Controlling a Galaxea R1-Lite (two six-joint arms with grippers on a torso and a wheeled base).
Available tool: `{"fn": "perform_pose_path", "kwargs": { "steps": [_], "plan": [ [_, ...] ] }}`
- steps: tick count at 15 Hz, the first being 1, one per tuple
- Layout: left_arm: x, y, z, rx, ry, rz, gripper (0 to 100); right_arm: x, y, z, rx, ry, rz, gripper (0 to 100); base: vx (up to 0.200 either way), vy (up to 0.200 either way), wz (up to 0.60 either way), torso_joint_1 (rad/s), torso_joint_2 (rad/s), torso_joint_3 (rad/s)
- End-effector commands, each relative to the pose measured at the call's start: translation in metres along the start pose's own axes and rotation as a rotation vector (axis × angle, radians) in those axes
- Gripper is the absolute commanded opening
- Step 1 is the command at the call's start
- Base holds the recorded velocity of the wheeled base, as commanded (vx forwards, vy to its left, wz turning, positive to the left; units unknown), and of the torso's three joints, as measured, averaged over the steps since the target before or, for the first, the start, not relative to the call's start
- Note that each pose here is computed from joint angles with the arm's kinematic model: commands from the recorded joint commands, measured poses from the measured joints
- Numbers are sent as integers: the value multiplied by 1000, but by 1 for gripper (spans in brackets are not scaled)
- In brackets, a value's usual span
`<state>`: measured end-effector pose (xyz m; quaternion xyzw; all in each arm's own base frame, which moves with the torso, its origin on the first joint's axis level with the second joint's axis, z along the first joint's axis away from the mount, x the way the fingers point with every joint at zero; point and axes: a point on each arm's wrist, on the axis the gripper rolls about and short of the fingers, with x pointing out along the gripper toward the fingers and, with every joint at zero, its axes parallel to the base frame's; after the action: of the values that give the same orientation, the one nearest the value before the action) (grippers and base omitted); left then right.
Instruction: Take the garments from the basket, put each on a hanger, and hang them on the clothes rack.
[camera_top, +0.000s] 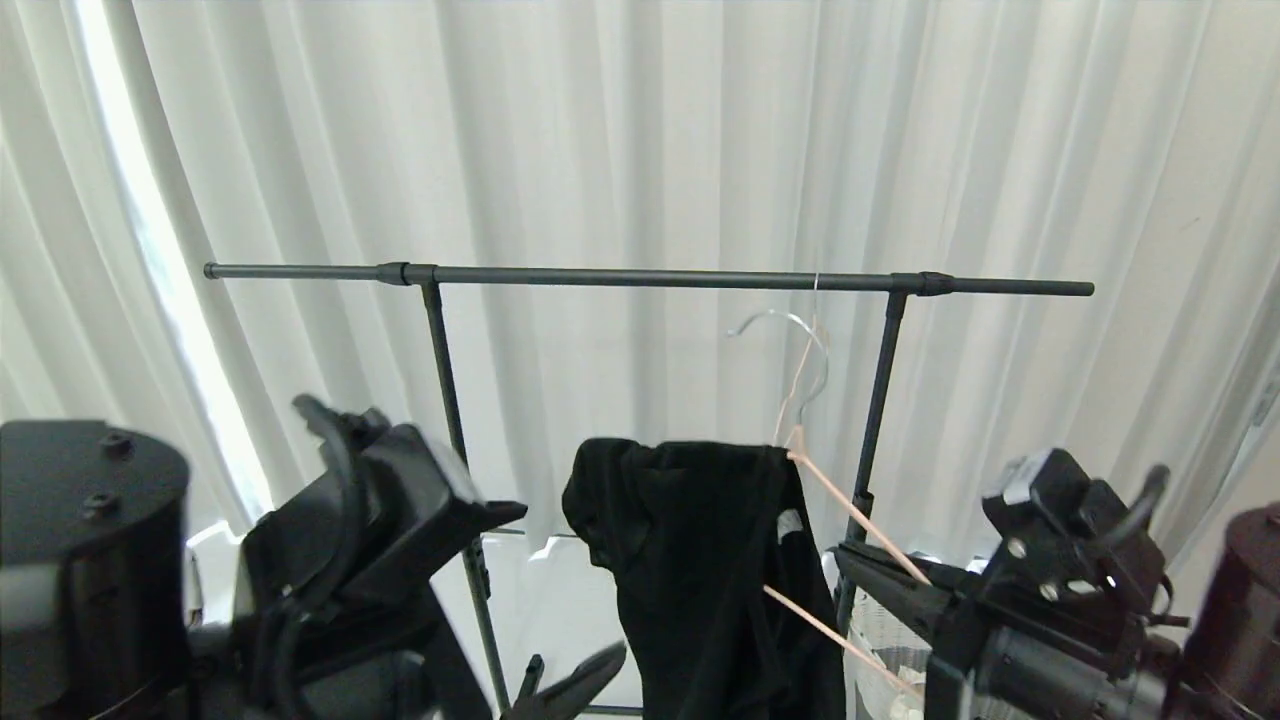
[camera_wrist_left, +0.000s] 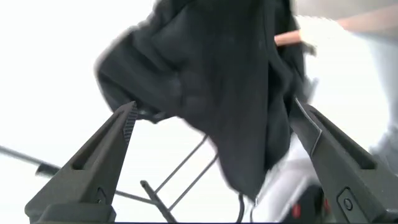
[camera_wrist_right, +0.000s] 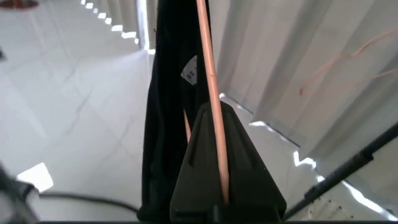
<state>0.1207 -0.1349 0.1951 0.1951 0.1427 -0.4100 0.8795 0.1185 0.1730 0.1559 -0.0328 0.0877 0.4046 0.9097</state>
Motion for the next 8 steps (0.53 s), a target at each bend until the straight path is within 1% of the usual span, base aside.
{"fn": "perform_pose_path", "kwargs": {
  "steps": [1, 2, 3, 5, 7, 8],
  "plan": [
    [-30, -2, -21, 50, -43, -32, 100, -47, -3, -21, -91, 2, 122, 0, 0, 0, 0, 0, 0, 0],
    [-29, -2, -22, 57, -43, -33, 100, -55, -4, -28, -119, 10, 161, 0, 0, 0, 0, 0, 0, 0],
    [-28, -4, -21, 73, -46, -68, 100, -67, -5, -37, -156, 16, 206, 0, 0, 0, 0, 0, 0, 0],
    [-23, -11, -21, 145, -62, -189, 100, -70, -3, -37, -169, 10, 229, 0, 0, 0, 0, 0, 0, 0],
    [-9, -13, -22, 206, -27, -228, 100, -71, 3, -38, -190, 6, 274, 0, 0, 0, 0, 0, 0, 0],
    [-1, -14, -19, 210, -17, -246, 100, -72, 8, -38, -207, 0, 312, 0, 0, 0, 0, 0, 0, 0]
  ]
}}
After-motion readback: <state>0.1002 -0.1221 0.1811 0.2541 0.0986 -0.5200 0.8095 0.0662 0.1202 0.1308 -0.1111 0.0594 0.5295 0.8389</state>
